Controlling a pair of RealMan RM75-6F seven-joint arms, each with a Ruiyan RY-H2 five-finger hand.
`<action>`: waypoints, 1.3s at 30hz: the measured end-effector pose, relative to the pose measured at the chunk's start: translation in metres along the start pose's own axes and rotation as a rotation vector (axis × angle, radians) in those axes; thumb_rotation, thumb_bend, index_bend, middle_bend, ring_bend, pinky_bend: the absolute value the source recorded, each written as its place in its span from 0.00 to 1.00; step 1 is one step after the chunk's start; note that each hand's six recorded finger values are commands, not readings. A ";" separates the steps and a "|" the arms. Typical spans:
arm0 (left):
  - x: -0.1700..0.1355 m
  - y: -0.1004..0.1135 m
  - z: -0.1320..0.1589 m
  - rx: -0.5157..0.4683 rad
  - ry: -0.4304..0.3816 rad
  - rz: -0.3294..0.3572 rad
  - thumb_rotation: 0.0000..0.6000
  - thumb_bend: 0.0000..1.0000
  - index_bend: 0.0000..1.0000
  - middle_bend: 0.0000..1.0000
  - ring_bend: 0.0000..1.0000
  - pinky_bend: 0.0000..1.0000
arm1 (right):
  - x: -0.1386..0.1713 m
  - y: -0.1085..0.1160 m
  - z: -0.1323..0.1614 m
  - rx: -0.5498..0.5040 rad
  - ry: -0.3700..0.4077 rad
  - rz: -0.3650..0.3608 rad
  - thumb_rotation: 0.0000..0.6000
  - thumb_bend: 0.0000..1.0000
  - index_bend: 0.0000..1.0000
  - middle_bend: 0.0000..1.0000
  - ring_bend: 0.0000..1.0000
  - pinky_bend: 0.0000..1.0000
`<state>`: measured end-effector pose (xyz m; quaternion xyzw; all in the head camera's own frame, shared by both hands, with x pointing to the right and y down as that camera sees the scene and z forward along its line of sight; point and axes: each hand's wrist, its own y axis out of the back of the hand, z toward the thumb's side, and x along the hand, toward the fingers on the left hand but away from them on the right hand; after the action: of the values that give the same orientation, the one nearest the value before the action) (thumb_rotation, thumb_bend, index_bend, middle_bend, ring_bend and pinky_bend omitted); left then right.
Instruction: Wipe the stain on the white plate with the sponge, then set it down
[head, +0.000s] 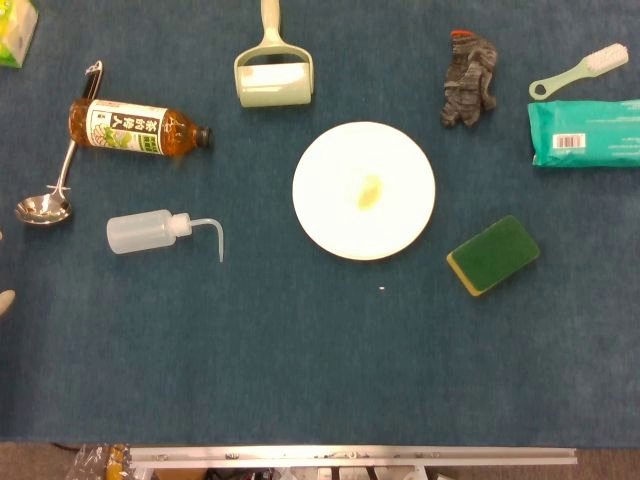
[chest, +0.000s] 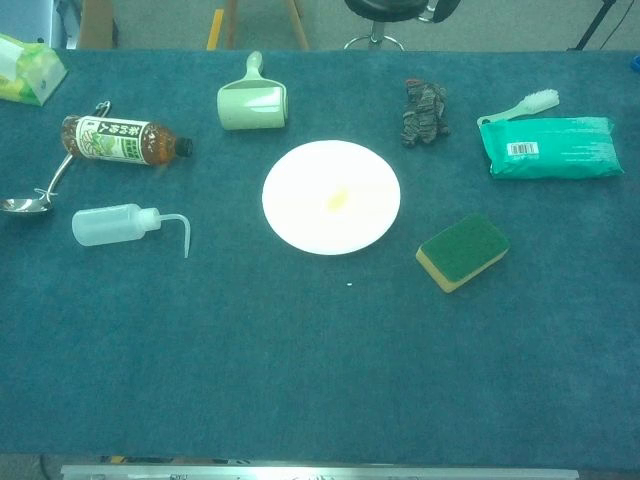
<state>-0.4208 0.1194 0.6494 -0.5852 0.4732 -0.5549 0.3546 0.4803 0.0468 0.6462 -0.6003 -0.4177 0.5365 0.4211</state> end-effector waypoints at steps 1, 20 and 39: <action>0.000 0.000 0.000 0.000 0.000 0.000 1.00 0.00 0.38 0.13 0.25 0.51 | 0.000 0.000 0.000 0.000 0.001 0.000 1.00 0.00 0.09 0.24 0.19 0.19; -0.004 -0.003 -0.005 0.000 0.019 -0.008 1.00 0.00 0.38 0.14 0.25 0.51 | -0.012 -0.003 0.011 -0.035 0.052 0.041 1.00 0.00 0.09 0.24 0.19 0.19; -0.006 -0.011 -0.006 -0.006 0.033 -0.026 1.00 0.00 0.38 0.16 0.25 0.51 | -0.057 -0.016 0.055 -0.143 0.247 0.190 1.00 0.00 0.09 0.24 0.17 0.19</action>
<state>-0.4245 0.1292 0.6583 -0.5831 0.4730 -0.5675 0.3380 0.4202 0.0006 0.6737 -0.7267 -0.3413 0.4650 0.3730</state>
